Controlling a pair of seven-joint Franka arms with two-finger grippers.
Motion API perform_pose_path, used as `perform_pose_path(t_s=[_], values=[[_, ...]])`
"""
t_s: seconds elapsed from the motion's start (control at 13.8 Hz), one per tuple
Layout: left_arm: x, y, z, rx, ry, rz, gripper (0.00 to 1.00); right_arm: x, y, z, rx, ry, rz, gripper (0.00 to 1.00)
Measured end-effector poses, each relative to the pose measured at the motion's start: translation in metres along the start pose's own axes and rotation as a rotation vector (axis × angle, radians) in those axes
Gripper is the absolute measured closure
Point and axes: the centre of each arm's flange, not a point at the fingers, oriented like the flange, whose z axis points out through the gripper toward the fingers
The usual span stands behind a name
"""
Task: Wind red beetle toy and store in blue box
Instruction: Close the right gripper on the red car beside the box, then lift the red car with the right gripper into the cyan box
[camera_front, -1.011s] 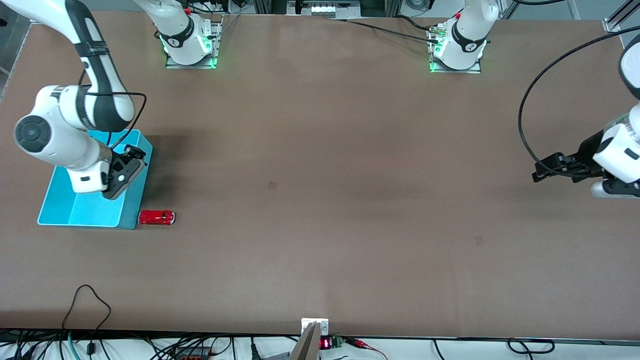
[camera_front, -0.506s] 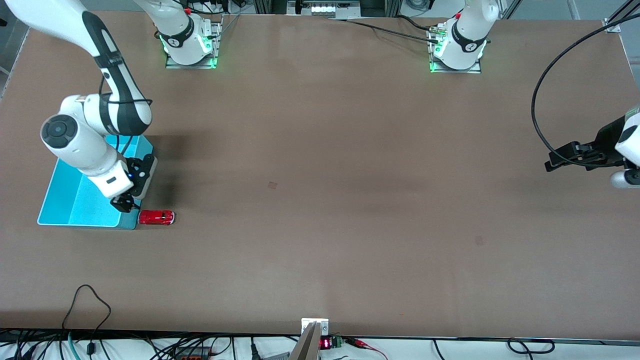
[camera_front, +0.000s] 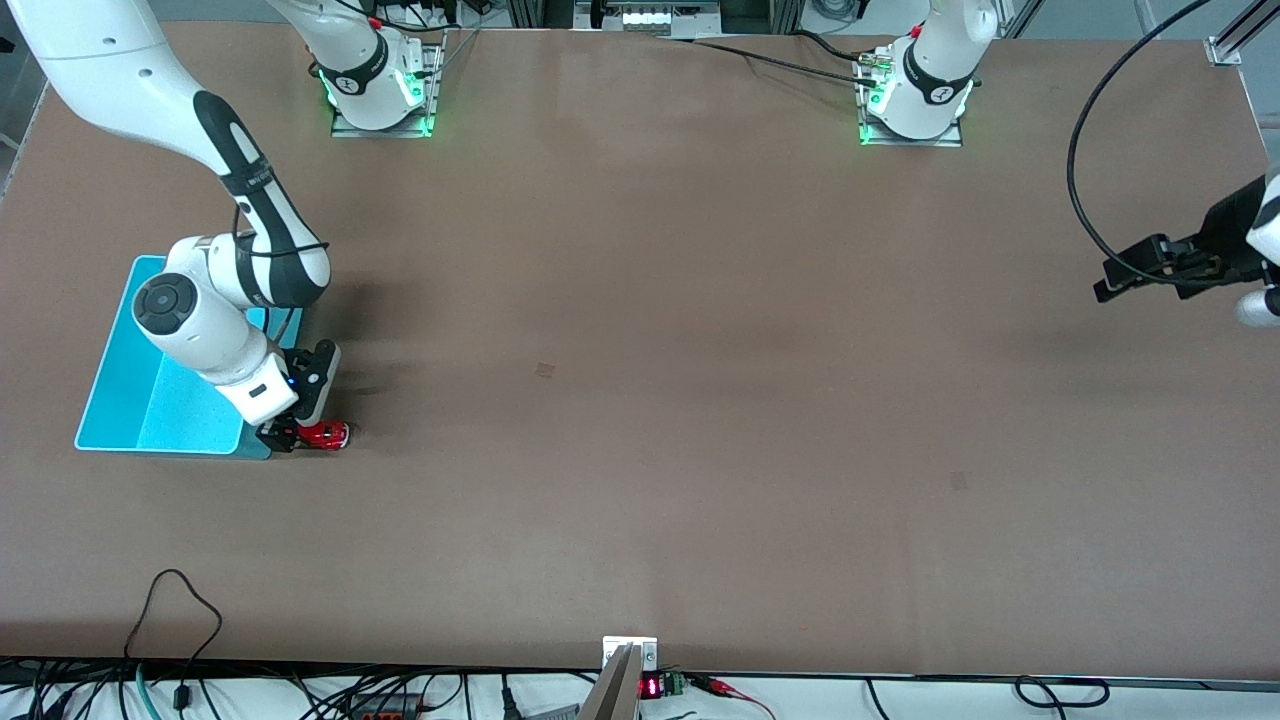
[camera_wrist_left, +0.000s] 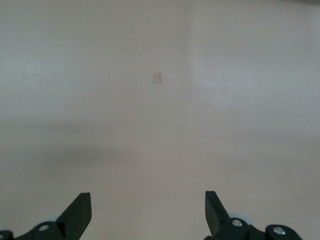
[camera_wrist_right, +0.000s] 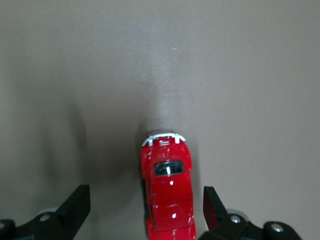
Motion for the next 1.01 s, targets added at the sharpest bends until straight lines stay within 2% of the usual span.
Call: perform_pose_path(t_s=[0.58,0.65,0.72,0.94,1.01], values=[[-0.011,0.001,0.002,0.001,-0.01,0.003,0.0,-0.006,0.006,0.015,-0.02,0.01,0.013,0.0],[-0.011,0.002,0.001,0.0,-0.008,0.003,0.0,-0.006,0.006,0.018,-0.024,0.012,0.014,0.07],[-0.011,0.001,0.0,0.0,-0.007,0.003,0.0,-0.006,0.006,0.019,-0.025,0.013,0.014,0.21],[-0.011,0.001,0.0,0.0,-0.007,0.002,0.0,-0.006,0.009,0.017,-0.033,0.015,0.02,0.52],[-0.011,0.001,0.001,0.001,-0.007,0.001,0.0,-0.006,0.011,0.015,-0.037,0.023,0.054,0.54]])
